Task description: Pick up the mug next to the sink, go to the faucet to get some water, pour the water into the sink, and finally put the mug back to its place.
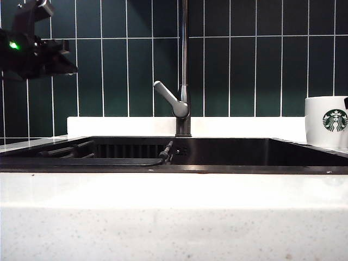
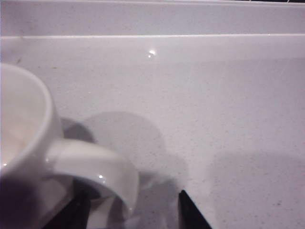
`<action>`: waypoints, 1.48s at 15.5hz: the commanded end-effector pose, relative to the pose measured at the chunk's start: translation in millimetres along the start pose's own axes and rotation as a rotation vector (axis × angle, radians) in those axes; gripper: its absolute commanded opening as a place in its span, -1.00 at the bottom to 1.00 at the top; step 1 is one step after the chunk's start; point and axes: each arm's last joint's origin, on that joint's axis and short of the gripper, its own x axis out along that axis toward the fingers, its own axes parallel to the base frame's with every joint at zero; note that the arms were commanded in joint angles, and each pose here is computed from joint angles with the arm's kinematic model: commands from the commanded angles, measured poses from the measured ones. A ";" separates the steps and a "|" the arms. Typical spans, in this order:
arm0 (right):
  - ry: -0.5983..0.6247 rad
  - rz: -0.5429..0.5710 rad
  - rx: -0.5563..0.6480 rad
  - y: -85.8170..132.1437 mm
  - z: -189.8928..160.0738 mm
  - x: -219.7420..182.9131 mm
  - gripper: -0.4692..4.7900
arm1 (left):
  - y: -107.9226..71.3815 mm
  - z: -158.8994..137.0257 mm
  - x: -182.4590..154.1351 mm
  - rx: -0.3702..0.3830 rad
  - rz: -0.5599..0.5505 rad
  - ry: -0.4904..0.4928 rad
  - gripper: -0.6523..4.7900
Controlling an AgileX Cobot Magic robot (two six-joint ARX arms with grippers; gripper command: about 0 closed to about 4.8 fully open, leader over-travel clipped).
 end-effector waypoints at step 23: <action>-0.060 0.011 0.024 -10.9 -1.6 24.5 -0.52 | -4.8 -10.0 7.8 -0.041 -0.170 0.020 -0.55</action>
